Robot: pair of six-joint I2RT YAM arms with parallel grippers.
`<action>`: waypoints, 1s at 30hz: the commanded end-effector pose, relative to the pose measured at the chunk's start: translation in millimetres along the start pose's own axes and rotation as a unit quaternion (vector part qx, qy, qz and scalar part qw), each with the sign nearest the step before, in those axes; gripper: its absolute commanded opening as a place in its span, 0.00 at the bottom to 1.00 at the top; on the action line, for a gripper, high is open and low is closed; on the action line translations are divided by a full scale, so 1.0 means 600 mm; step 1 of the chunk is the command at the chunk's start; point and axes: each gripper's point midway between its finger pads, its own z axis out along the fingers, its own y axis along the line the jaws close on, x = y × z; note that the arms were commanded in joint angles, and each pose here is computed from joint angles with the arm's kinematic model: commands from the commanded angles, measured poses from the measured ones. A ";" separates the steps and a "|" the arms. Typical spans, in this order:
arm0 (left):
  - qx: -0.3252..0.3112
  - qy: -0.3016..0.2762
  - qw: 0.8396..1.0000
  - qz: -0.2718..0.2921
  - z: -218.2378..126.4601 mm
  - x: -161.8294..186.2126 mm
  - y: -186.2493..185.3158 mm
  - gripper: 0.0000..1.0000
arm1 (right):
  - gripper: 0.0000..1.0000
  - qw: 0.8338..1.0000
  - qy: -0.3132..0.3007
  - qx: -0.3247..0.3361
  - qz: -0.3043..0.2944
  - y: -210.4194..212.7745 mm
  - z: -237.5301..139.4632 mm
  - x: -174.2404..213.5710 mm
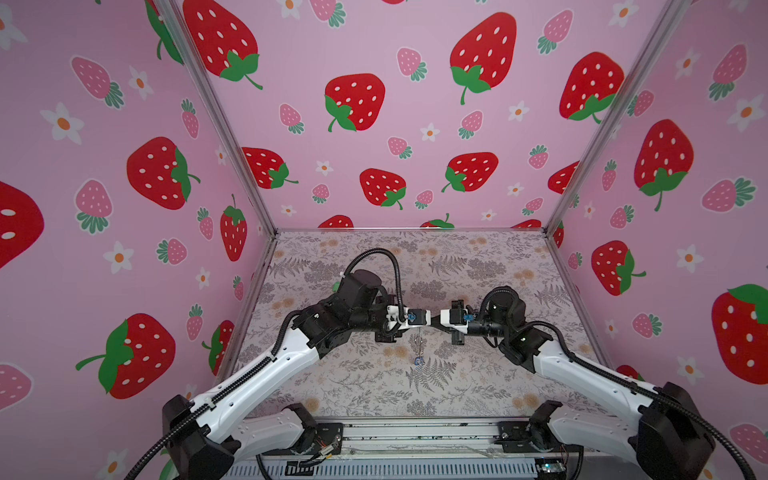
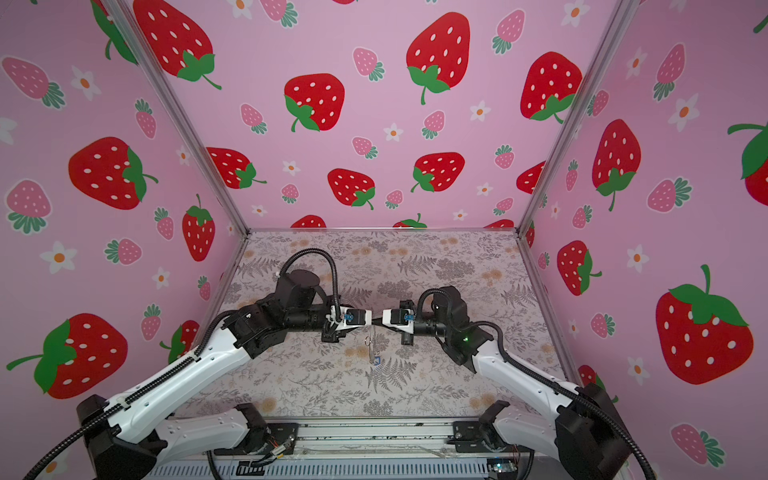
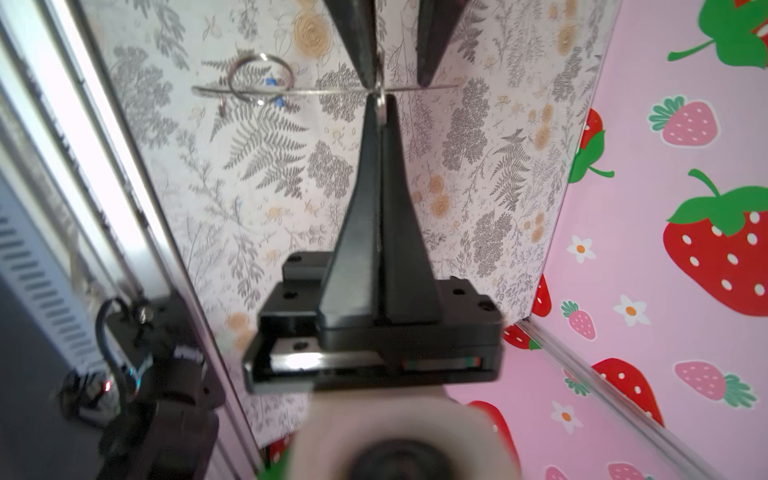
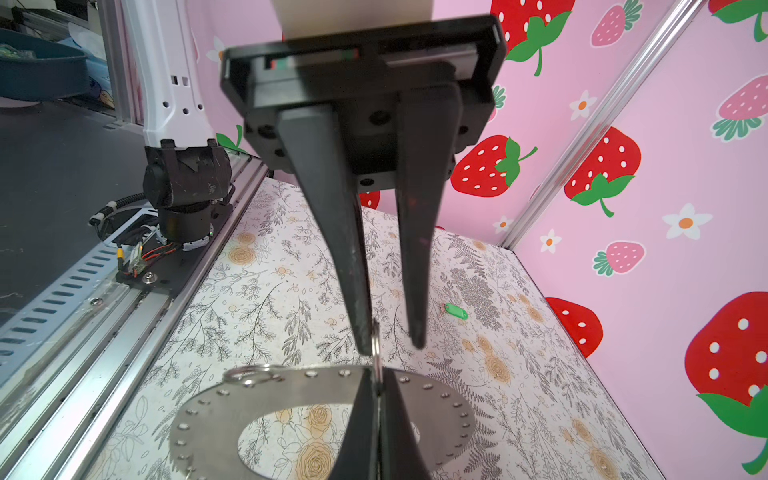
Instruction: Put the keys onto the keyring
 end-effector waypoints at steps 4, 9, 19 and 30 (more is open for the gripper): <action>-0.015 -0.146 0.988 -0.051 -0.050 -0.027 0.018 0.23 | 0.00 0.998 -0.055 0.001 -0.008 -0.006 0.000 -0.040; -0.003 -0.196 0.978 -0.064 -0.056 -0.032 0.015 0.19 | 0.00 0.997 -0.073 -0.002 0.000 -0.013 0.003 -0.052; 0.011 -0.246 0.966 -0.073 -0.063 -0.037 0.018 0.18 | 0.00 0.994 -0.105 0.007 0.002 -0.028 0.004 -0.079; 0.024 -0.266 0.961 -0.074 -0.061 -0.043 0.023 0.21 | 0.00 0.993 -0.117 0.003 0.004 -0.033 0.006 -0.094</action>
